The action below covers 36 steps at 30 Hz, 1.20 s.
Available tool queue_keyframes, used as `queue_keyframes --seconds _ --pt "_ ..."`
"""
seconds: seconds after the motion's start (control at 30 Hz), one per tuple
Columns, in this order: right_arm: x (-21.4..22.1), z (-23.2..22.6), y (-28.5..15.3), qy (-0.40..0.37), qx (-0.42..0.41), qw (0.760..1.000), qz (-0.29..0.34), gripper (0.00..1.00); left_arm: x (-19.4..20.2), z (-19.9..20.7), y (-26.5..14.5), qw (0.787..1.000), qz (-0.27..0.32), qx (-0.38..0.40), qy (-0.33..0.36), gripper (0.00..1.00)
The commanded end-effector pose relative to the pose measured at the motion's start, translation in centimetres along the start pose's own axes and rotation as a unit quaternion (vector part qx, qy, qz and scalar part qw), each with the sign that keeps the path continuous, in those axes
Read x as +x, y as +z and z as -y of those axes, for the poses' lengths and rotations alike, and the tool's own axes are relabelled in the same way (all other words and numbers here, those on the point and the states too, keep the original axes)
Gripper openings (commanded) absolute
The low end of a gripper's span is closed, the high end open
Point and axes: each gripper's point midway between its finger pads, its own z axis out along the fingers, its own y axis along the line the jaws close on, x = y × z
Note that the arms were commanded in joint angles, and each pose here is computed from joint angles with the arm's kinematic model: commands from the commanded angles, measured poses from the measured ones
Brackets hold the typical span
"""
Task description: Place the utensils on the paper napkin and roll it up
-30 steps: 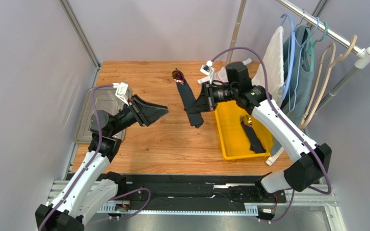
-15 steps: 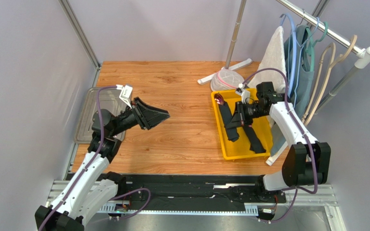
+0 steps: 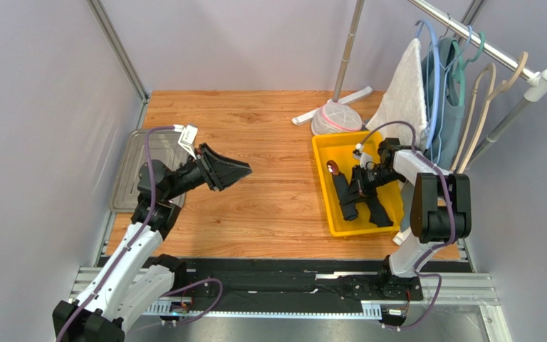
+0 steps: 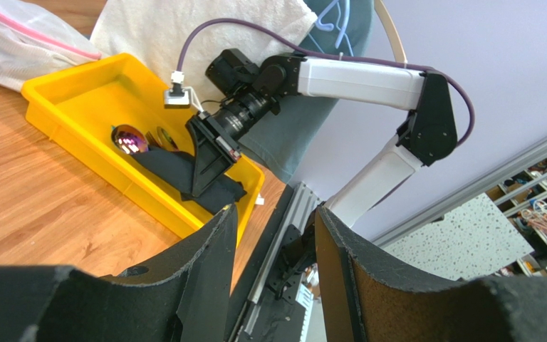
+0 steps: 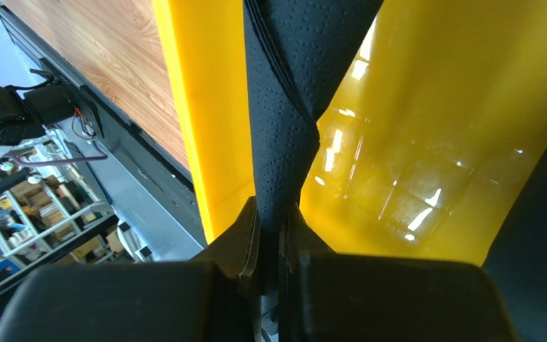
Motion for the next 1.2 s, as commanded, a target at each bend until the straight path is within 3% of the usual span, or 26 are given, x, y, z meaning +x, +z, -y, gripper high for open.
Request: queue_keyframes --seconds 0.0,0.3,0.53,0.7,0.9,1.0,1.17 --pt "-1.1 0.3 1.0 0.016 -0.031 0.999 0.006 0.00 -0.4 0.6 0.1 1.000 0.003 0.015 0.012 0.52" --pt "-0.6 1.2 3.0 0.071 -0.077 0.994 -0.023 0.00 0.0 -0.1 0.3 1.000 0.000 0.012 0.000 0.52" --pt "0.2 3.1 4.1 0.102 -0.047 0.993 -0.043 0.00 0.0 -0.3 0.5 1.000 0.000 0.011 -0.005 0.52" --pt "0.1 4.3 4.1 0.112 -0.004 0.993 -0.041 0.18 0.1 -0.6 0.5 1.000 -0.001 0.007 -0.009 0.52" --pt "0.6 5.4 4.0 0.127 0.033 0.990 -0.055 0.20 0.1 -0.8 0.6 1.000 -0.001 0.005 -0.013 0.52" --pt "0.6 5.5 3.9 0.126 0.040 0.990 -0.054 0.34 0.2 -0.7 0.6 1.000 -0.002 0.007 -0.013 0.51" --pt "0.2 5.5 3.2 0.119 0.054 0.990 -0.044 0.41 0.1 -0.7 0.6 1.000 0.000 0.007 -0.012 0.52"
